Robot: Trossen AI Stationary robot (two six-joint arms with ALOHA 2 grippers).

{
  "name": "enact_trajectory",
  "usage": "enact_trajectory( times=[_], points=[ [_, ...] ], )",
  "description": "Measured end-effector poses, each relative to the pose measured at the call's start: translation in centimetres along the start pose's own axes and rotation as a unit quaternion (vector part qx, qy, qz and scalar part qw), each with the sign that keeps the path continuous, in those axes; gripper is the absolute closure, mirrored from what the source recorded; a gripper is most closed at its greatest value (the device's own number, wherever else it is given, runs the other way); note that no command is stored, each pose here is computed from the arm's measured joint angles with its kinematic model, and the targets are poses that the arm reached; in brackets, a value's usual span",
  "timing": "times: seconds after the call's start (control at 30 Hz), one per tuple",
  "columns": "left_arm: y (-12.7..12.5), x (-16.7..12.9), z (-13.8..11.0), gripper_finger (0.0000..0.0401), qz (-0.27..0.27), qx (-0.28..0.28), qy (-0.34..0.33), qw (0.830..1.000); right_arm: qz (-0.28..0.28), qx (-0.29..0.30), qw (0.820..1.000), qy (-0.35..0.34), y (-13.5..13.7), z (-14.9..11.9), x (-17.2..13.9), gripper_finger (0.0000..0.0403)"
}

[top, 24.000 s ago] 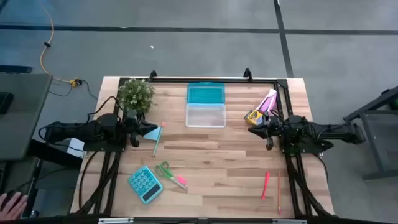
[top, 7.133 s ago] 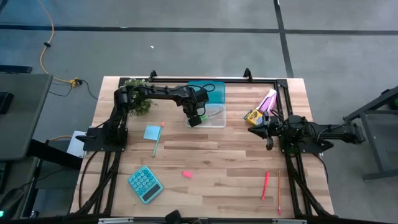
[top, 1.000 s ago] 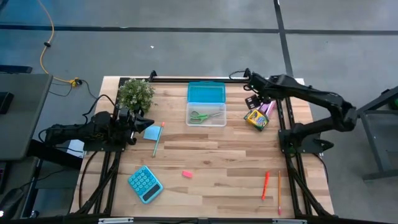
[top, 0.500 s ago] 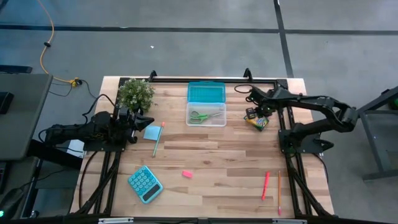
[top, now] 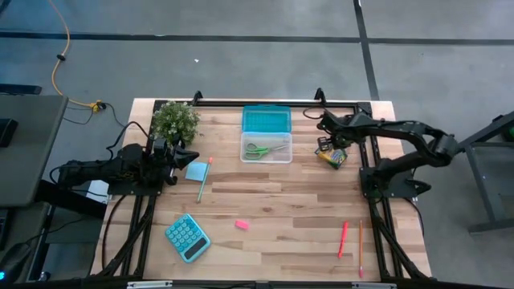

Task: Pack school essentials
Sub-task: Put the crayon box into the supply box

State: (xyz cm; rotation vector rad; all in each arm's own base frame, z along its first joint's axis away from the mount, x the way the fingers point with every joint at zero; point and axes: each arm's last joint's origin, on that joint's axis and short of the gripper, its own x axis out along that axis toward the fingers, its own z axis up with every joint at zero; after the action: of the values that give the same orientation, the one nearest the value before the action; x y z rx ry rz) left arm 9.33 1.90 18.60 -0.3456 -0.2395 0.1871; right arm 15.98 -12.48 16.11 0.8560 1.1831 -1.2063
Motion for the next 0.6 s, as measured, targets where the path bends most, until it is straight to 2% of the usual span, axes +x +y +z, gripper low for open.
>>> enact_trajectory(
  times=[0.3,0.6],
  points=[
    [0.0,0.0,0.0,0.0401,0.000,0.000,0.000,1.000,-0.012,-0.014,1.000,0.001,0.7,0.5,1.4,0.0403],
    [0.0,0.0,0.0,0.0401,0.002,0.000,-0.001,1.000,0.043,-0.018,0.999,-0.008,1.4,1.0,0.7,0.0403]
  ],
)
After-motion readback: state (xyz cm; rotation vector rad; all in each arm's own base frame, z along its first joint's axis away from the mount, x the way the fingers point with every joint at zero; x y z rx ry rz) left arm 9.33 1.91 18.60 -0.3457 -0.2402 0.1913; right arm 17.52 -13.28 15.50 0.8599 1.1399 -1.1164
